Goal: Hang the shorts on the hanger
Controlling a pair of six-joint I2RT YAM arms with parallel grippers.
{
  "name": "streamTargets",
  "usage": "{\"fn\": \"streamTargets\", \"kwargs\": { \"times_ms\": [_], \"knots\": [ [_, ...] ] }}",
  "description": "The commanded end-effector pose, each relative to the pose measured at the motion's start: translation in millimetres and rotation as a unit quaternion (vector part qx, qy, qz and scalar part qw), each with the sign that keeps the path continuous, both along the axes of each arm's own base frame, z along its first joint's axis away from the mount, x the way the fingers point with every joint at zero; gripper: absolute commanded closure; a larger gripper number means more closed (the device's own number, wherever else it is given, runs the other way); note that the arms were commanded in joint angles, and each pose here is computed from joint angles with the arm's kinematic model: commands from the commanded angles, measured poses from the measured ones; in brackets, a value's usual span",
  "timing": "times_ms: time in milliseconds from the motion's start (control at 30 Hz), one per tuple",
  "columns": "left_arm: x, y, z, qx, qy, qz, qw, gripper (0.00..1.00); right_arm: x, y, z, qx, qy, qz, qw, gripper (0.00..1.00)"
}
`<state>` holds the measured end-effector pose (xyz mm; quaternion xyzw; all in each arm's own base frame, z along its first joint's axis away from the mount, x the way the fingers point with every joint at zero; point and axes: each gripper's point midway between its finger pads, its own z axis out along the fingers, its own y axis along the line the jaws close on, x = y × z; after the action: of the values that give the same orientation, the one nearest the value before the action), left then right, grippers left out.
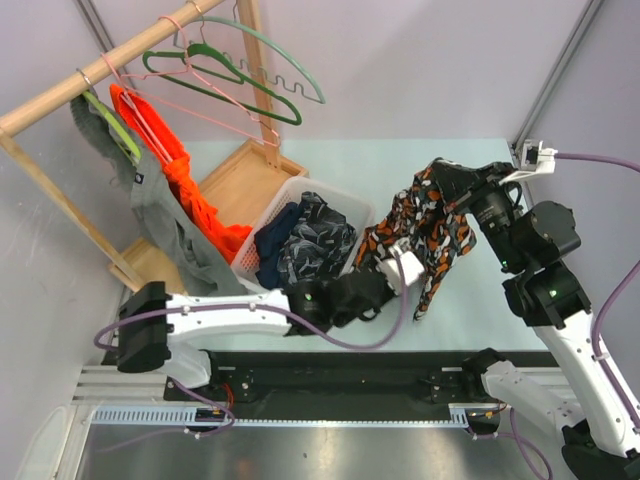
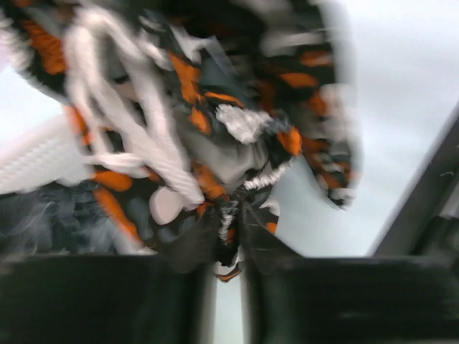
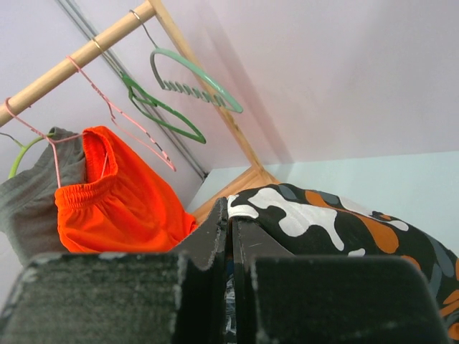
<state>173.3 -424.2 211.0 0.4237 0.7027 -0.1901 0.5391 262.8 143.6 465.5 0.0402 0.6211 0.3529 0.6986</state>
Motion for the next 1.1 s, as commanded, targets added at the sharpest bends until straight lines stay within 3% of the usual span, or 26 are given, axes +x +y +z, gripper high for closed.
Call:
{"fn": "streamTargets", "kwargs": {
  "times_ms": [0,33,167,267,400,500,600,767,867,900,1067],
  "knots": [
    [37,44,45,-0.022,0.001,0.031,0.999,0.94,-18,-18,34,0.016,-0.053,-0.022,0.998,1.0],
    [49,59,51,-0.018,-0.002,0.042,0.999,1.0,-18,-19,35,0.015,-0.054,-0.025,0.998,1.0],
    [63,90,79,-0.03,-0.019,0.039,0.999,1.0,-17,-23,40,0.013,-0.069,-0.035,0.997,1.0],
    [68,116,124,-0.052,-0.06,0.04,0.996,1.0,-19,-30,62,0.004,-0.107,-0.051,0.993,1.0],
    [87,160,224,-0.096,-0.159,0.091,0.978,1.0,-31,-37,106,-0.086,-0.223,-0.078,0.968,1.0],
    [96,186,272,-0.094,-0.199,0.119,0.968,1.0,-36,-24,117,-0.132,-0.269,-0.051,0.953,1.0],
    [92,200,279,-0.065,-0.216,0.121,0.967,1.0,-29,-5,99,-0.156,-0.255,-0.005,0.954,1.0],
    [102,233,239,0.013,-0.22,0.173,0.96,1.0,-11,22,25,-0.192,-0.157,0.073,0.966,1.0],
    [112,253,176,0.079,-0.175,0.188,0.963,1.0,1,33,-45,-0.223,-0.08,0.117,0.965,1.0],
    [112,252,137,0.113,-0.148,0.169,0.968,0.99,2,41,-68,-0.232,-0.056,0.148,0.96,1.0],
    [116,269,48,0.179,-0.097,0.143,0.969,1.0,5,64,-188,-0.257,0.068,0.251,0.931,1.0]
  ]
}}
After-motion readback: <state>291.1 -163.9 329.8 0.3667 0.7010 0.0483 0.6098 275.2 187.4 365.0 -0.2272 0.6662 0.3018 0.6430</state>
